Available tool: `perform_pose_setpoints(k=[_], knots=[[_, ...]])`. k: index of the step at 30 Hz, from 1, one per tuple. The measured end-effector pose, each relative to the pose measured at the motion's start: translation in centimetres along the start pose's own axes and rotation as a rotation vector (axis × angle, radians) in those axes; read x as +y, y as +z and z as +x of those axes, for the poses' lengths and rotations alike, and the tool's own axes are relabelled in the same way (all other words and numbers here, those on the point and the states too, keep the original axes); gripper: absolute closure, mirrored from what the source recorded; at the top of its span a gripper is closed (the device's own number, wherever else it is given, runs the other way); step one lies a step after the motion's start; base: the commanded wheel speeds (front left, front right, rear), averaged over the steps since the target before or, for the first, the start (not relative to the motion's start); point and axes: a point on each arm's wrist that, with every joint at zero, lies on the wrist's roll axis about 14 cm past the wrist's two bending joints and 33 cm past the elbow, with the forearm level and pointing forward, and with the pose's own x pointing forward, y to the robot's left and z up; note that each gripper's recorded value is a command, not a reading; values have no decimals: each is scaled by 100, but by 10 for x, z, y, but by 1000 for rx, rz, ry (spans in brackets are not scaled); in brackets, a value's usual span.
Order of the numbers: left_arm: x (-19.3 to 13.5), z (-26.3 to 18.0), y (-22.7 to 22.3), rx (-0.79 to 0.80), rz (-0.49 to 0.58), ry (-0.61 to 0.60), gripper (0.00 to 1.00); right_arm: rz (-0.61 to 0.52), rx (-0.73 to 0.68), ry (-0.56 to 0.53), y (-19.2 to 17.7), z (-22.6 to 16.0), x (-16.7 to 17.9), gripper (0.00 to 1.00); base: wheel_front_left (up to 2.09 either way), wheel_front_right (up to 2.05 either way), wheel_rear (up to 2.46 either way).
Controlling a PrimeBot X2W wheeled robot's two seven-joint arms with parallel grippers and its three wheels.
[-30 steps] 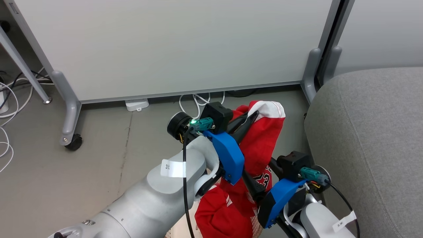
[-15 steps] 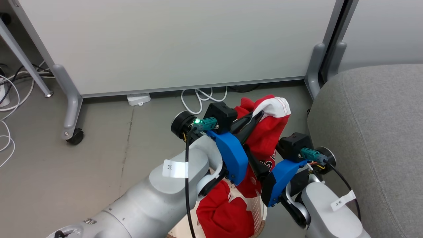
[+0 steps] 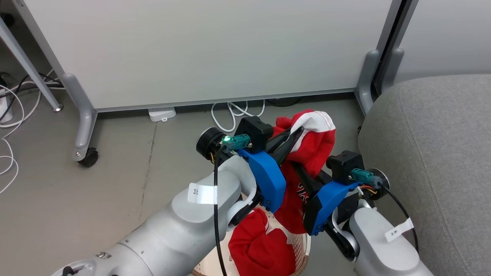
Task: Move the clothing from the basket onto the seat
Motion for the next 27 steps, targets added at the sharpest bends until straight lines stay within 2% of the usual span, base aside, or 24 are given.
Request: perform_pose_setpoints(k=[12, 13, 14, 15, 16, 22, 27], knots=[[0, 0, 2, -5, 6, 5, 98, 7, -8, -1, 1, -2, 0, 100, 0, 0, 0], [1, 0, 2, -5, 7, 6, 89, 6, -8, -1, 1, -3, 0, 100, 0, 0, 0], [1, 0, 2, -4, 8, 6, 70, 6, -7, -1, 1, -3, 0, 100, 0, 0, 0], [1, 0, 2, -4, 8, 7, 22, 6, -8, -2, 1, -3, 0, 100, 0, 0, 0], [1, -1, 2, -5, 9, 9, 0, 6, -10, -2, 1, -3, 0, 100, 0, 0, 0], [3, -2, 1, -13, 11, 23, 0, 8, -17, -4, 2, -3, 0, 100, 0, 0, 0], [18, -8, -3, -28, -18, 99, 0, 15, -29, -14, 4, -3, -3, 100, 0, 0, 0]])
